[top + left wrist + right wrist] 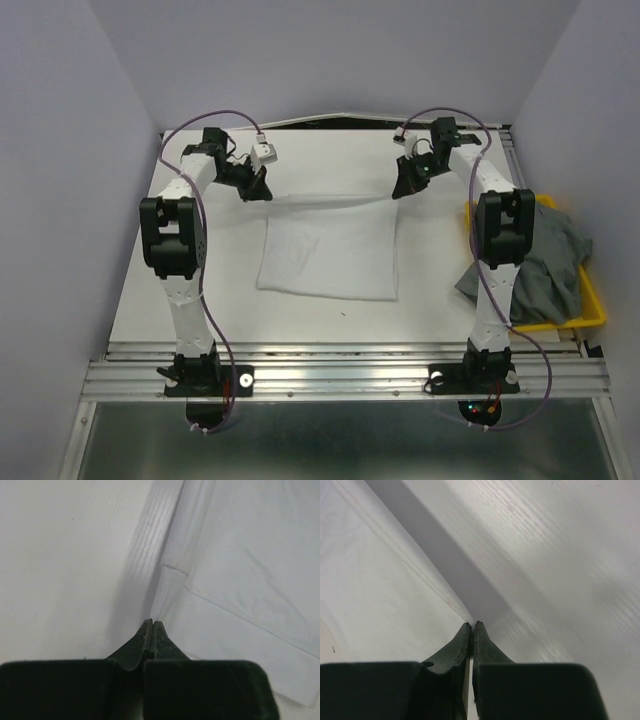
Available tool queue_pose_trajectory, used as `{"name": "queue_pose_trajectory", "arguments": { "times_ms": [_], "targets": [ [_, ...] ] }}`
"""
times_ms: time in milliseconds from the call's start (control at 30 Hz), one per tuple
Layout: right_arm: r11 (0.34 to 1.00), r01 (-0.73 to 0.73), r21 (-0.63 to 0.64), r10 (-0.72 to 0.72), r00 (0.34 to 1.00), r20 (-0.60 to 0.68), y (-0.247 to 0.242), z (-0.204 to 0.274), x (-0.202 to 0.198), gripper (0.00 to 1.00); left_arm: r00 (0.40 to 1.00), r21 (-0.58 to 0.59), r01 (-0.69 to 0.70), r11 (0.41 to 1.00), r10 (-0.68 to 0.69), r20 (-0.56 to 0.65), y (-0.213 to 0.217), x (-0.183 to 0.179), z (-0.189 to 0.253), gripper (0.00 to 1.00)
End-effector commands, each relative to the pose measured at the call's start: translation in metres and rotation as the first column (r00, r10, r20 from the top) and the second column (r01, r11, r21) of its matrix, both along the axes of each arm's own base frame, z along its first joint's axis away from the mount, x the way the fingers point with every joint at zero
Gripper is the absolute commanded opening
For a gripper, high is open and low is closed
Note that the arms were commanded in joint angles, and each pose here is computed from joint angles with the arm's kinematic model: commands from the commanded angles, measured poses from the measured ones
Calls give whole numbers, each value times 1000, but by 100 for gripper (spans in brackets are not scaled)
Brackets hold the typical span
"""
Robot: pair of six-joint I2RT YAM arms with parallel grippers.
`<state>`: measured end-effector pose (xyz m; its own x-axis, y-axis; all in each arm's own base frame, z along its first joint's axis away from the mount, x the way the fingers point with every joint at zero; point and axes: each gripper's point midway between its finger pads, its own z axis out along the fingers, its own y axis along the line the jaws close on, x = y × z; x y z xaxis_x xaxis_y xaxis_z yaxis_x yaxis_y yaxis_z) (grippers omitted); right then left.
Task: Fold and stack the skirts
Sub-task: Fold the skirt
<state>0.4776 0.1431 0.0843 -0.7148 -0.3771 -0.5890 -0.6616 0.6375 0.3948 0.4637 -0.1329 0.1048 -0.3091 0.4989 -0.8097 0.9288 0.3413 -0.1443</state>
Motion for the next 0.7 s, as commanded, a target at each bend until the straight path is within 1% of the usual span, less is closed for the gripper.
{"name": "queue_pose_trajectory", "arguments": {
  "times_ms": [0, 33, 133, 167, 267, 300, 333, 400, 433, 467, 500, 667],
  "targets": [
    [998, -49, -26, 51, 996, 76, -2, 39, -20, 1, 990, 63, 46, 997, -54, 130, 10, -20, 30, 0],
    [998, -52, -29, 54, 995, 79, -3, 42, -28, 1, 992, 67, 52, 996, -59, 110, 11, -30, 24, 0],
    [996, -85, -41, 88, 993, 72, 4, 39, -46, 1, 988, 80, 61, 995, -71, 134, 13, -44, 31, 0],
    [995, -87, -45, 89, 994, 56, 1, 37, -59, 1, 990, 81, 67, 994, -76, 116, 13, -54, 25, 0],
    [992, -115, -60, 118, 991, 62, 9, 35, -84, 1, 987, 102, 66, 993, -80, 142, 16, -71, 32, 0],
    [992, -113, -63, 117, 991, 66, 8, 35, -88, 1, 989, 105, 70, 992, -83, 121, 17, -77, 25, 0],
    [990, -124, -70, 129, 989, 69, 10, 35, -93, 1, 986, 113, 72, 991, -88, 140, 17, -81, 31, 0],
    [989, -120, -84, 128, 987, 94, 6, 41, -100, 1, 988, 132, 79, 988, -96, 123, 19, -95, 23, 0],
    [987, -134, -92, 142, 987, 80, 8, 36, -110, 1, 986, 139, 78, 987, -97, 139, 20, -99, 28, 0],
    [985, -141, -102, 150, 985, 86, 9, 35, -114, 1, 987, 145, 83, 986, -101, 123, 21, -108, 22, 0],
    [983, -145, -109, 154, 984, 85, 6, 33, -123, 1, 984, 157, 84, 984, -107, 144, 23, -113, 27, 0],
    [976, -164, -141, 176, 981, 80, 8, 22, -149, 1, 985, 189, 96, 977, -121, 124, 27, -144, 10, 0]
  ]
}}
